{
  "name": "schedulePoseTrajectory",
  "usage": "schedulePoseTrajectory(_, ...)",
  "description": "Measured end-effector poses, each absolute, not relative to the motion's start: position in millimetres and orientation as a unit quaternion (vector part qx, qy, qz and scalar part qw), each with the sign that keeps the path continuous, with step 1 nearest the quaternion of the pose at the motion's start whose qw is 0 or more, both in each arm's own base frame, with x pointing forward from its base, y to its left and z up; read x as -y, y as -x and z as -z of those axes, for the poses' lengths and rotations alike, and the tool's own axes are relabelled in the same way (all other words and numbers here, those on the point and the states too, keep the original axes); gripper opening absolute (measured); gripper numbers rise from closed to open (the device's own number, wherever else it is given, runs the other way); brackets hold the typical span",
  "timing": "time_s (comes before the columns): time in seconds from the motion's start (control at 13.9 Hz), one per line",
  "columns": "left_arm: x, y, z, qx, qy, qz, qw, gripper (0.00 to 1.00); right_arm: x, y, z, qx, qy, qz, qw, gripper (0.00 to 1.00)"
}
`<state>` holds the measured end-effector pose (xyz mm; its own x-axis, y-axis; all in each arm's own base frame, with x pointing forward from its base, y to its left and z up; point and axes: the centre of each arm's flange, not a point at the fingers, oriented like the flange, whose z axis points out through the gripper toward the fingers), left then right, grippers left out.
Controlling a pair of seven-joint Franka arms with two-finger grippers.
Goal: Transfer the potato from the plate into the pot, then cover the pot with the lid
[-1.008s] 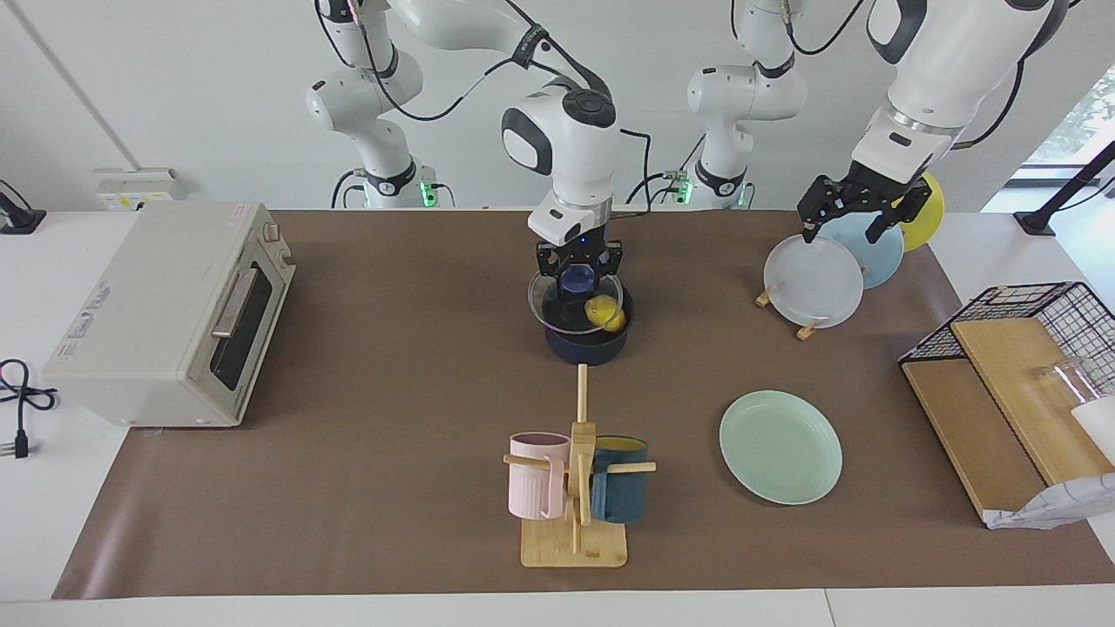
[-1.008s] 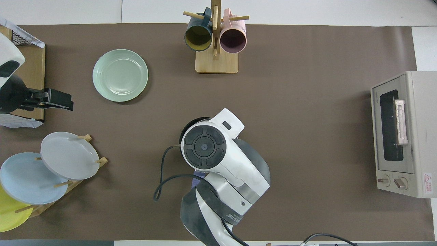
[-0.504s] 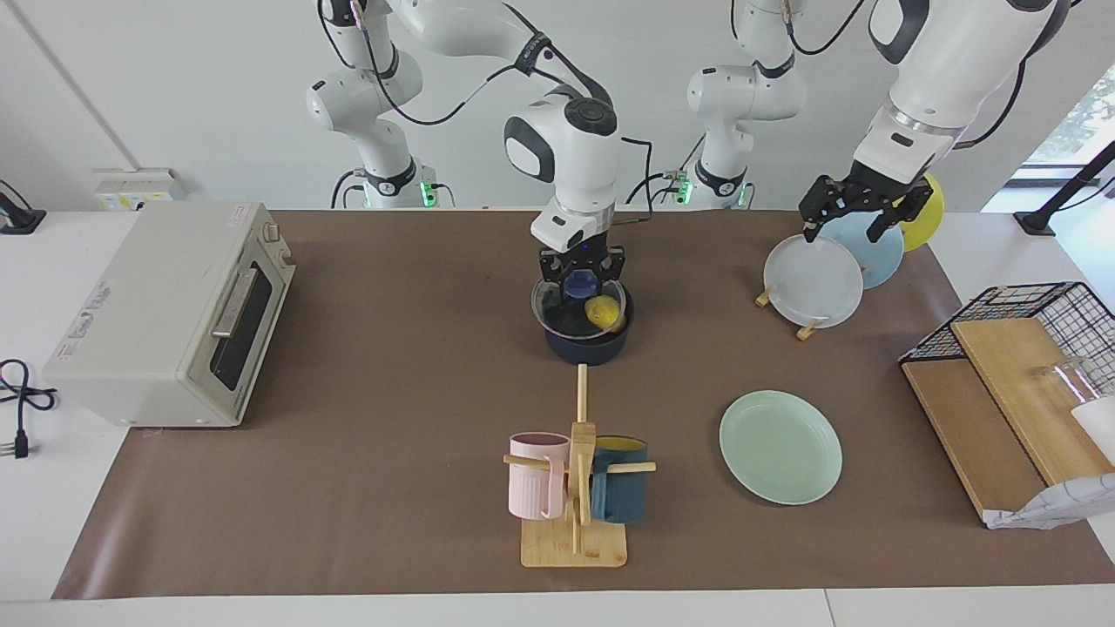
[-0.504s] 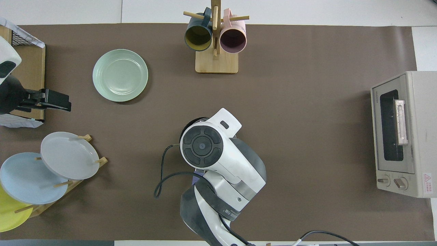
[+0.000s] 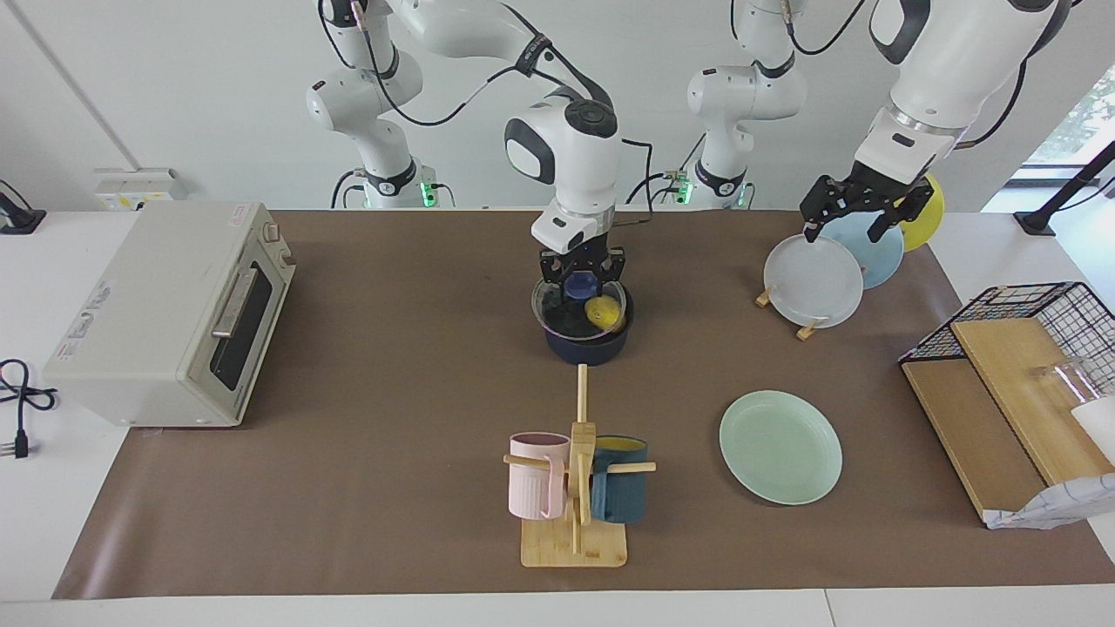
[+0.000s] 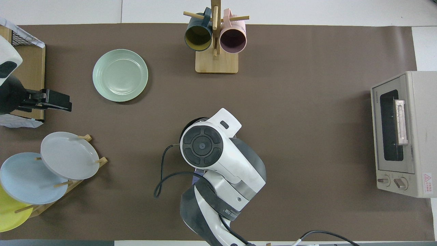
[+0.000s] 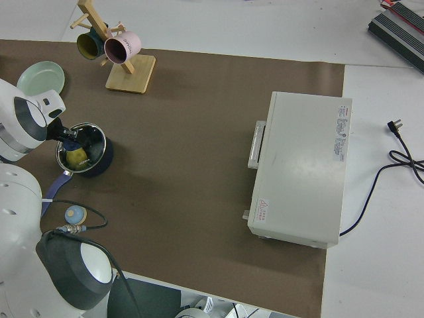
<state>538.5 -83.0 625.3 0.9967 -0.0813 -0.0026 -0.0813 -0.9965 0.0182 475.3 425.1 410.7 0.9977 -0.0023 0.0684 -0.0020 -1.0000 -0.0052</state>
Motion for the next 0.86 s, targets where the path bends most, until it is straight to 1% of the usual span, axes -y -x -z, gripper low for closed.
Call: schedulePoseTrajectory(0.86,83.9,-538.2,-625.4,0.042,-0.999,0.002,0.009,1.00,-430.5,-479.6,-408.2,-0.002,0.999,0.035,0.008,0.66)
